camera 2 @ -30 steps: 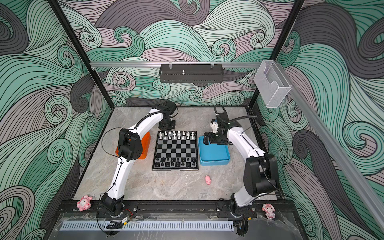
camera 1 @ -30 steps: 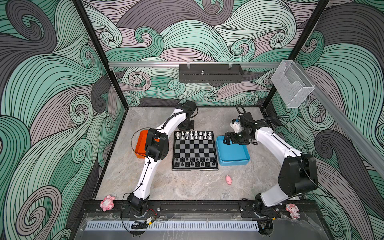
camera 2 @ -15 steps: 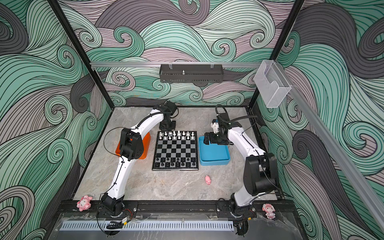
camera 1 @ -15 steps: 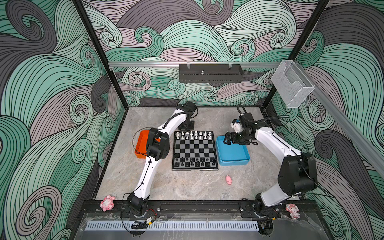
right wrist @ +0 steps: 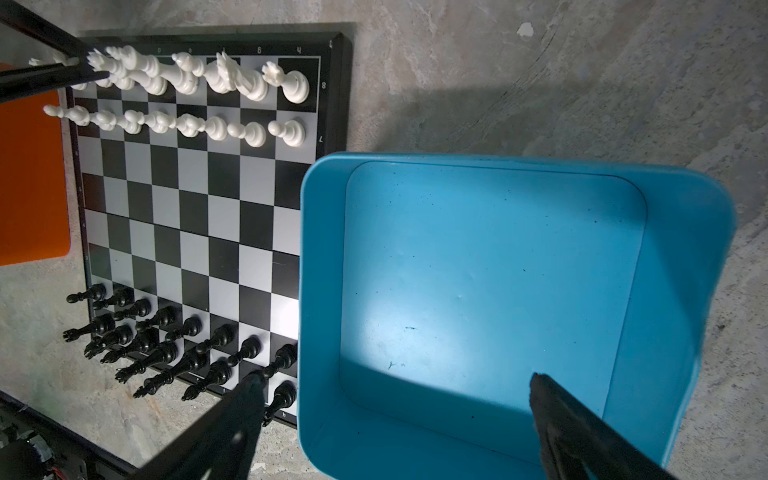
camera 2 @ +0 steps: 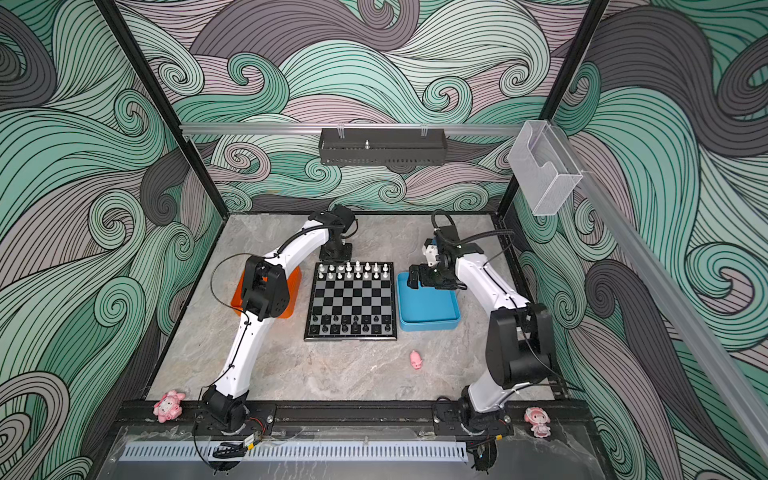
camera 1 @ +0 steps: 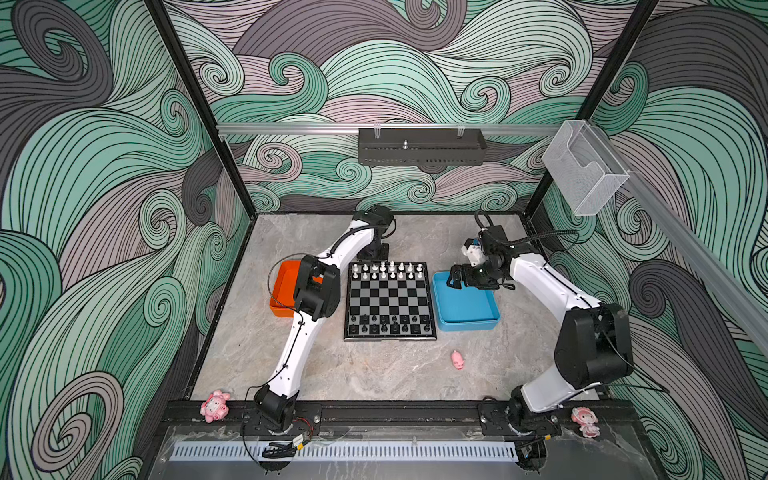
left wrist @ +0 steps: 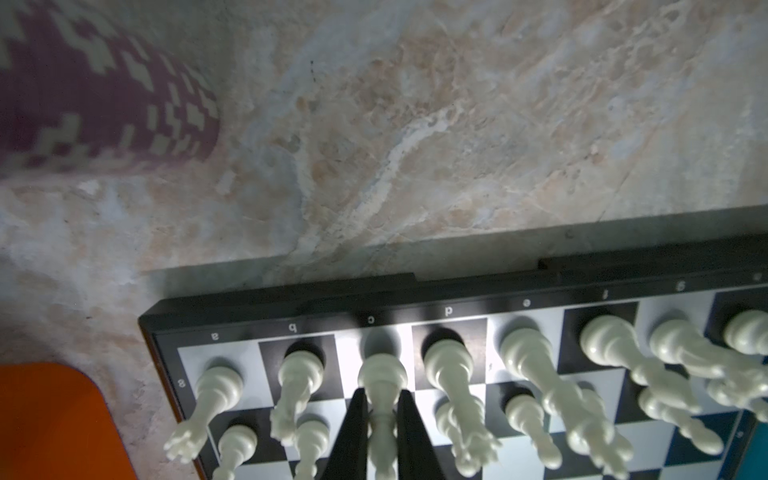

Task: Set up the chess pieces on the board
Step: 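Lower the white pawn with the left gripper onto the empty second-row square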

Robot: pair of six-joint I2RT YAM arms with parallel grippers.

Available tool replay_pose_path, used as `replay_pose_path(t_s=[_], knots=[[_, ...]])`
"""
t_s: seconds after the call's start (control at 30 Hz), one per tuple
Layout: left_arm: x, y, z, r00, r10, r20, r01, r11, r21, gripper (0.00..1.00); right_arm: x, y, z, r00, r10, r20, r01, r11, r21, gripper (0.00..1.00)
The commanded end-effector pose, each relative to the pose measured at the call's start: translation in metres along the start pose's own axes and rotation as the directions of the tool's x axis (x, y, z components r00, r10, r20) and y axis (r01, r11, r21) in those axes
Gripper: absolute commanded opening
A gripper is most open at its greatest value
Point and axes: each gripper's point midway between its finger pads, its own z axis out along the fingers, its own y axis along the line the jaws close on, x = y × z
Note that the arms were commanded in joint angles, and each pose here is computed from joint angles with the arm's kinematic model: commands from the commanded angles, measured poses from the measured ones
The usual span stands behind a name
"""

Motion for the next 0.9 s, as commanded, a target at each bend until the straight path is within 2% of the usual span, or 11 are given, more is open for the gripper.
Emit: replay_pose_path(t_s=[0.0, 0.6, 0.87], knots=[[-0.0032, -0.0029, 0.0001, 1.000, 0.017, 0.010, -0.017, 1.000, -0.012, 0.13, 0.0042, -0.0019, 0.0048, 1.000, 0.000, -0.019, 0.000, 1.000, -0.007, 0.99], [-0.0003, 0.0015, 0.0043, 1.000, 0.016, -0.003, -0.016, 0.999, -0.035, 0.13, 0.0032, -0.0011, 0.0046, 1.000, 0.003, -0.018, -0.004, 1.000, -0.013, 0.99], [-0.0015, 0.0003, 0.0045, 1.000, 0.013, 0.000, -0.013, 1.000, -0.027, 0.18, 0.0033, -0.0012, 0.0044, 1.000, 0.001, -0.017, -0.001, 1.000, -0.012, 0.99]])
